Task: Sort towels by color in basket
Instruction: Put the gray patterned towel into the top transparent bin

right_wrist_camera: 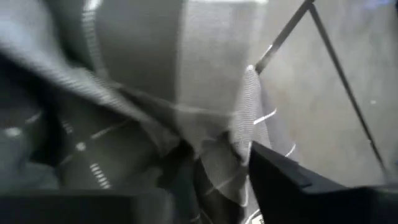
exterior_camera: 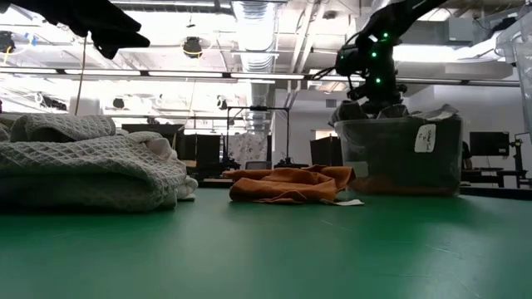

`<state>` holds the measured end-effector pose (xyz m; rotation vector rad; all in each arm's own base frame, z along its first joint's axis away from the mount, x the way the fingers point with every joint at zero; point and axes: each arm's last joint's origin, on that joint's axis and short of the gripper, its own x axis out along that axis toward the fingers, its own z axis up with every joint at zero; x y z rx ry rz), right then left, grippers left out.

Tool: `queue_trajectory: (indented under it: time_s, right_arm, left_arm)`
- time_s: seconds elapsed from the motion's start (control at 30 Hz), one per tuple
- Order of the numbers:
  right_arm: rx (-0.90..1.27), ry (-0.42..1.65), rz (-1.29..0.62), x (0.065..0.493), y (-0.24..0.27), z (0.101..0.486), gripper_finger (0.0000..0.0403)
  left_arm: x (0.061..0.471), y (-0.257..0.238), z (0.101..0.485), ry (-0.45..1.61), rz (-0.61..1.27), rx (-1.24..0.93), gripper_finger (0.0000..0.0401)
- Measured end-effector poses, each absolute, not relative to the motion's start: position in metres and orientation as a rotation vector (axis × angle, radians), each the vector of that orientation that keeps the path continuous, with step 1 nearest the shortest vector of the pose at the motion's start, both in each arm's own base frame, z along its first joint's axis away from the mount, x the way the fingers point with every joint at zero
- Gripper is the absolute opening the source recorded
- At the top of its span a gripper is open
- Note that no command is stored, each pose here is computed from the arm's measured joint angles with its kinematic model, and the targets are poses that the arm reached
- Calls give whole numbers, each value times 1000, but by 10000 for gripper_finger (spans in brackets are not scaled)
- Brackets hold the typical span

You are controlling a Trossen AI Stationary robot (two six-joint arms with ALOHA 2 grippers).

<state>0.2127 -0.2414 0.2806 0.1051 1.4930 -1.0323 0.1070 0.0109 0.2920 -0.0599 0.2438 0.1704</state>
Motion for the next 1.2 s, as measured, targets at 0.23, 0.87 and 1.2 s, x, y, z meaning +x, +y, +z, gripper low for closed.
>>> queue_trajectory:
  time_s: [0.23,0.87,1.2]
  right_arm:
    - [83,1466,-1035,206,-233,295,22]
    - [477,1243,-817,219,-172,287,16]
    - [894,1034,-607,198,-207,262,16]
  left_arm:
    - [107,11,293,236,170,-60,180]
    - [107,11,292,238,171,-78,180]
    - [107,11,292,245,170,-72,180]
